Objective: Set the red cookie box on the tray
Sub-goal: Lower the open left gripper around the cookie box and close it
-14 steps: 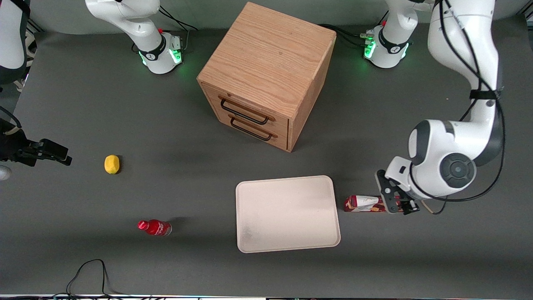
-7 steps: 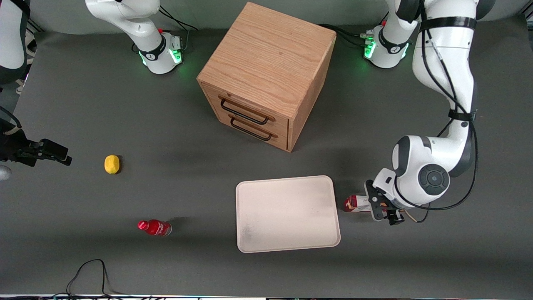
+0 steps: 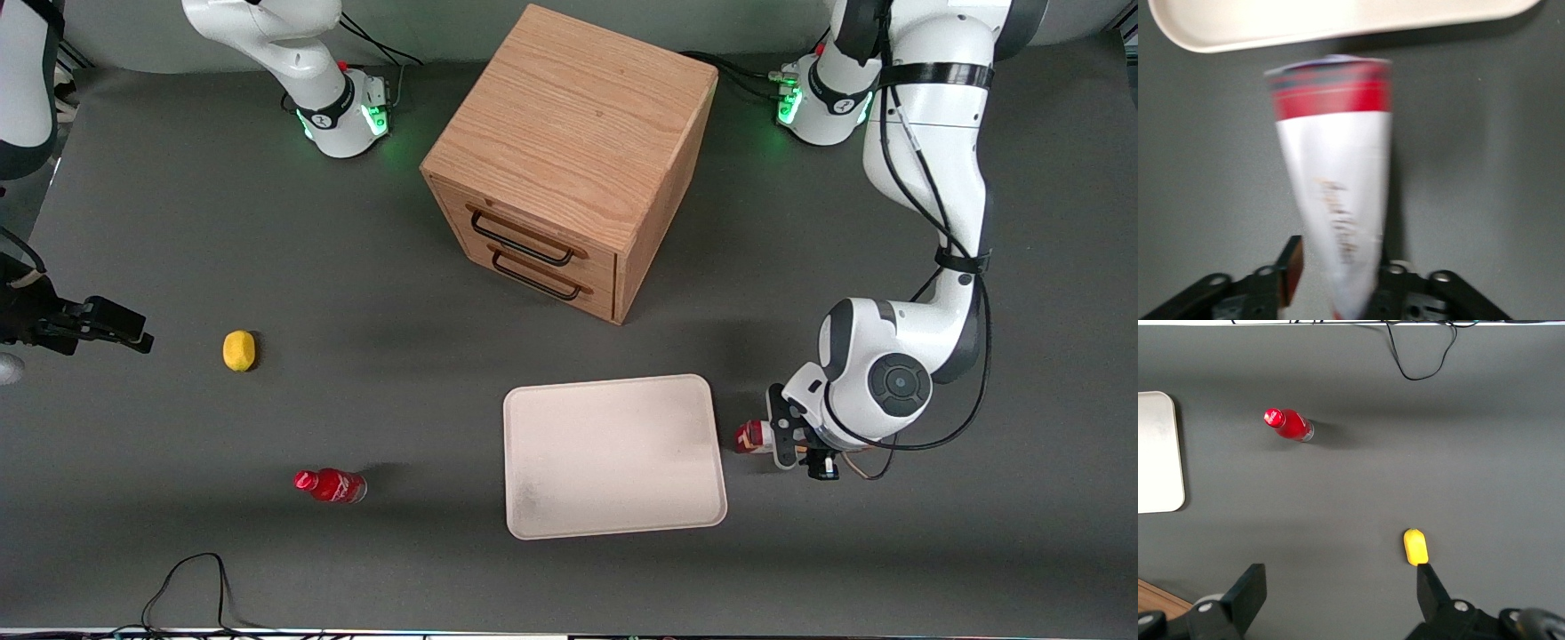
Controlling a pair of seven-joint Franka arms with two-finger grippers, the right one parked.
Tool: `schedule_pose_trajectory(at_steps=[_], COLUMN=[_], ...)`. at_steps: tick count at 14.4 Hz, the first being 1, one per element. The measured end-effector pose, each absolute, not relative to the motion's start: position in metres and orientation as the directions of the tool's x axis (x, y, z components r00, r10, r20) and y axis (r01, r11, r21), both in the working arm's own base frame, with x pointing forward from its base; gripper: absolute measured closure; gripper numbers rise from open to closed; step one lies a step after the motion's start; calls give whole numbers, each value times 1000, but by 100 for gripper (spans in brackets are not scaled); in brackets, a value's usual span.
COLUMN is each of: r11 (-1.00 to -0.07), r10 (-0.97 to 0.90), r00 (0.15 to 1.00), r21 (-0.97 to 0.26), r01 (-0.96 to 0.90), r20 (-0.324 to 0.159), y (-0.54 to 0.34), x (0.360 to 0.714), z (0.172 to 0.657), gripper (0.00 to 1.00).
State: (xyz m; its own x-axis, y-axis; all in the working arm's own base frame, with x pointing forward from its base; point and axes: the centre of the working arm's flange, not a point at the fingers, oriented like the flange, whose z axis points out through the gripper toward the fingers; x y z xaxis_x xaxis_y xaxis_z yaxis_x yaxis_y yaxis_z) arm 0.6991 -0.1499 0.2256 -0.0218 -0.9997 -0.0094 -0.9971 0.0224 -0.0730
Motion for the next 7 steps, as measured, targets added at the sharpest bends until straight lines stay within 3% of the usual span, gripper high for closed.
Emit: schedule_pose_trajectory(at_steps=[2,4,7], r11=[33,32,15], r10=[-999,-999,-1000], r00=[-32,-31,-14], r21=[-74,-74,-70], r01=[-997,-997,-997], r20=[-13,-14,-3], y=[-147,-145,-143], x=[700,700,701], z=[226,226,230], gripper=[78,90,92])
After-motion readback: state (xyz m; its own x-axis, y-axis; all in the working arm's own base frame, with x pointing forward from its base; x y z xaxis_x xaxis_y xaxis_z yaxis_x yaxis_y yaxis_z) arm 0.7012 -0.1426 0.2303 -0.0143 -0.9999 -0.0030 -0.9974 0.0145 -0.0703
